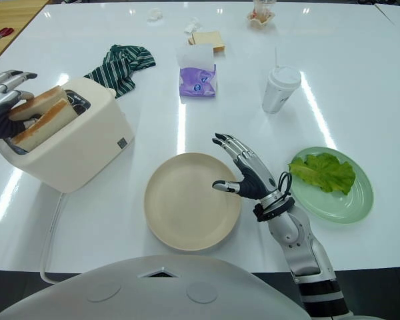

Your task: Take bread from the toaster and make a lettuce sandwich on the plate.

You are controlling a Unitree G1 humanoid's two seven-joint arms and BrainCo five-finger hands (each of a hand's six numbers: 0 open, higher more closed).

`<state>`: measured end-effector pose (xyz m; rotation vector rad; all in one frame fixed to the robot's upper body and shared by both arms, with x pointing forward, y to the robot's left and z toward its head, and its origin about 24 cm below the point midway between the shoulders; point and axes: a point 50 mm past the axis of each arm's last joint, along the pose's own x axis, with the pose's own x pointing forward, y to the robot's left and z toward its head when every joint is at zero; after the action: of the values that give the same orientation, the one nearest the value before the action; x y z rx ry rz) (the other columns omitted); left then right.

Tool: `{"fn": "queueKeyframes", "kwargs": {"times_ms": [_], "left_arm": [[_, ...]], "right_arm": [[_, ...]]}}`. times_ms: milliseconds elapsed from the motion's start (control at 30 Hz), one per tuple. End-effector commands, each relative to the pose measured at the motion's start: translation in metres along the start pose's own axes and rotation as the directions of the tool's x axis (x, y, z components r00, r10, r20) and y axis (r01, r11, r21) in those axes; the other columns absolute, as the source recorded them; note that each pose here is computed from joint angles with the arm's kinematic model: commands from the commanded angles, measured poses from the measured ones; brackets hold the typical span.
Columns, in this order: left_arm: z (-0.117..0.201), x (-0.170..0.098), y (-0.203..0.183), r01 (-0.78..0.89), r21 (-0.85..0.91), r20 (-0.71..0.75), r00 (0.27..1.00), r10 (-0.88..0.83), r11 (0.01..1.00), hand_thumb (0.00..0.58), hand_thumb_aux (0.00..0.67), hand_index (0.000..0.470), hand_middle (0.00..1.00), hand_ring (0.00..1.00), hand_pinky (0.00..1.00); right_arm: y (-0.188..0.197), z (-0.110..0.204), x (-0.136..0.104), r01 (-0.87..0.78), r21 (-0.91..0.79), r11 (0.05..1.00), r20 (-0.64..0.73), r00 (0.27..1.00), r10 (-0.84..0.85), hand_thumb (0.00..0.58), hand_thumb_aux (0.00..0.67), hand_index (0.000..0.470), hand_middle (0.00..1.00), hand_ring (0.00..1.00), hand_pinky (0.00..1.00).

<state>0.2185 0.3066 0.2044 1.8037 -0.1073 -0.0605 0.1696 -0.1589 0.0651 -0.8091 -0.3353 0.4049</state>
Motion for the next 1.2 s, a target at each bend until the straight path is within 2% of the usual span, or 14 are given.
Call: {"fn": "queueKeyframes", "kwargs": {"times_ms": [33,100,167,200,333,533,600,767,867,1033,1200], "left_arm": [[-0.006,-0.003,0.012,-0.076,-0.063,-0.055,0.996,0.072,0.995,0.580,0.670,0.470,0.00,0.00,0.00],[-0.010,-0.004,0.018,-0.117,-0.085,-0.084,0.990,0.110,0.990,0.580,0.670,0.470,0.38,0.38,0.38],[-0.015,-0.005,0.025,-0.170,-0.099,-0.113,0.981,0.159,0.980,0.580,0.670,0.470,0.96,0.96,0.96],[-0.018,-0.006,0.029,-0.198,-0.105,-0.124,0.975,0.185,0.974,0.580,0.670,0.470,1.00,1.00,1.00],[-0.019,-0.006,0.042,-0.288,-0.144,-0.121,0.955,0.272,0.947,0.580,0.670,0.470,1.00,1.00,1.00],[-0.008,-0.010,0.072,-0.450,-0.134,-0.024,0.892,0.451,0.883,0.580,0.670,0.470,1.00,1.00,1.00],[0.007,-0.009,0.074,-0.413,-0.280,0.048,0.895,0.443,0.866,0.580,0.670,0.470,1.00,1.00,1.00],[0.057,-0.004,0.065,-0.123,-0.648,0.254,0.896,0.365,0.751,0.580,0.670,0.470,1.00,1.00,1.00],[0.098,0.000,0.050,0.156,-0.741,0.427,0.860,0.279,0.653,0.580,0.670,0.470,1.00,1.00,1.00],[0.165,-0.003,0.011,0.602,-0.652,0.715,0.690,0.112,0.461,0.580,0.670,0.470,1.00,1.00,1.00],[0.211,-0.002,-0.038,0.800,-0.496,0.841,0.540,-0.045,0.337,0.580,0.670,0.470,1.00,1.00,1.00]], "right_arm": [[-0.002,-0.001,-0.001,0.005,0.001,1.000,-0.011,1.000,-0.005,0.000,0.000,0.000,0.00,0.00,0.00],[-0.003,-0.001,-0.001,0.005,0.000,1.000,-0.011,1.000,-0.005,0.000,0.000,0.000,0.00,0.00,0.00],[-0.003,-0.001,-0.001,0.005,-0.001,1.000,-0.011,1.000,-0.005,0.000,0.000,0.000,0.00,0.00,0.00],[-0.003,-0.001,-0.001,0.006,-0.002,1.000,-0.011,1.000,-0.006,0.000,0.000,0.000,0.00,0.00,0.00],[-0.003,-0.001,-0.002,0.014,-0.004,1.000,-0.012,1.000,-0.014,0.000,0.000,0.000,0.00,0.00,0.00],[-0.013,-0.002,-0.001,0.069,-0.033,0.997,-0.011,0.998,-0.070,0.000,0.000,0.000,0.00,0.00,0.00],[-0.027,-0.002,-0.002,0.129,-0.089,0.988,-0.005,0.991,-0.130,0.000,0.000,0.000,0.00,0.00,0.00],[-0.057,-0.011,-0.007,0.218,-0.219,0.951,-0.022,0.973,-0.228,0.000,0.000,0.000,0.00,0.00,0.00],[-0.066,-0.017,-0.016,0.205,-0.288,0.936,-0.050,0.972,-0.228,0.000,0.000,0.000,0.00,0.00,0.00],[-0.081,-0.031,-0.032,0.188,-0.370,0.910,-0.106,0.964,-0.243,0.000,0.000,0.000,0.00,0.00,0.00],[-0.080,-0.034,-0.033,0.189,-0.374,0.908,-0.107,0.964,-0.245,0.000,0.000,0.000,0.00,0.00,0.00]]}}
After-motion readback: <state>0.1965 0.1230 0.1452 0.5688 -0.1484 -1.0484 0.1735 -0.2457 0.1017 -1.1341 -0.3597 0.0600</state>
